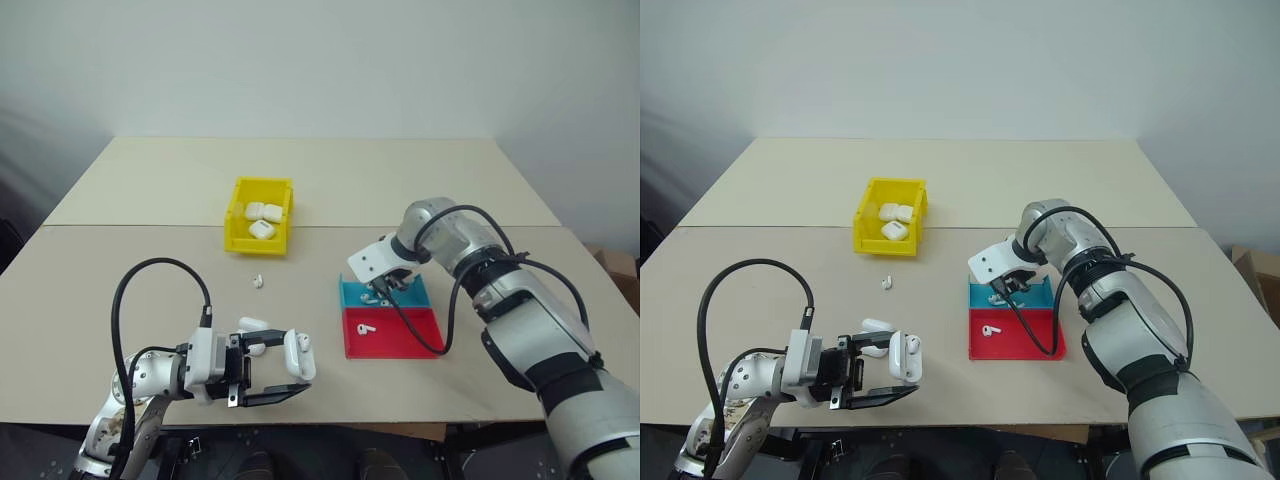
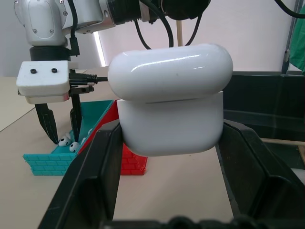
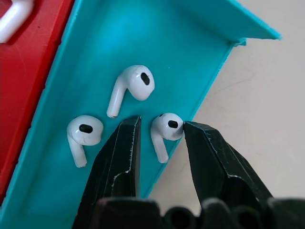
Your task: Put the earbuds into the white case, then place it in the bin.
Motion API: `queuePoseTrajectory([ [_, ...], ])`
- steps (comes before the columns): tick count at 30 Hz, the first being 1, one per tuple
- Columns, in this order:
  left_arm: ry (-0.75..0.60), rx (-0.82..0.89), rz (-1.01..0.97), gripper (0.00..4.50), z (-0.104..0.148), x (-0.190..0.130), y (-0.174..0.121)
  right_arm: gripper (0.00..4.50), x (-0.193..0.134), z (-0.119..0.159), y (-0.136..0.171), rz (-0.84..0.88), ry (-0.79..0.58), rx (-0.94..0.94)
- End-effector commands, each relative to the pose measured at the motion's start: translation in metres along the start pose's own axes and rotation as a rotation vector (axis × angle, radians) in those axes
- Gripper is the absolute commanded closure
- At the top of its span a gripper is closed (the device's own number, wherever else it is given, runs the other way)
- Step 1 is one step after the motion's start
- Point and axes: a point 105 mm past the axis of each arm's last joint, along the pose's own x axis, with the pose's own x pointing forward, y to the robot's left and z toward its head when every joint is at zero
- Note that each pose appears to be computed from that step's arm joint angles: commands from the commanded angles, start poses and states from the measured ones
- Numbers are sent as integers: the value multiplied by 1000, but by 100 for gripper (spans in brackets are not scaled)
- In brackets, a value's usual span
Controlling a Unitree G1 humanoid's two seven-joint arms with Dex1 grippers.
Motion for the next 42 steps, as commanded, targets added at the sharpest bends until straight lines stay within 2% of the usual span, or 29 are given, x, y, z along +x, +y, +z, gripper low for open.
queuePoseTrajectory([
  [1, -16, 52, -10, 174, 9, 3, 0, 271, -6, 3, -5, -33, 0, -34],
  [19, -9, 56, -15, 174, 8, 3, 0, 271, -6, 2, -4, -36, -7, -50],
  [22, -8, 57, -15, 174, 8, 3, 0, 325, -5, 0, -3, -36, 1, -62],
  [34, -6, 58, -12, 174, 8, 2, 2, 325, -4, -4, -2, -41, 22, -73],
  [36, -5, 58, -13, 174, 8, 2, 2, 361, -4, -2, -3, -46, 6, -73],
  [42, -5, 57, -16, 174, 8, 1, 1, 361, -5, -1, -3, -50, 5, -73],
])
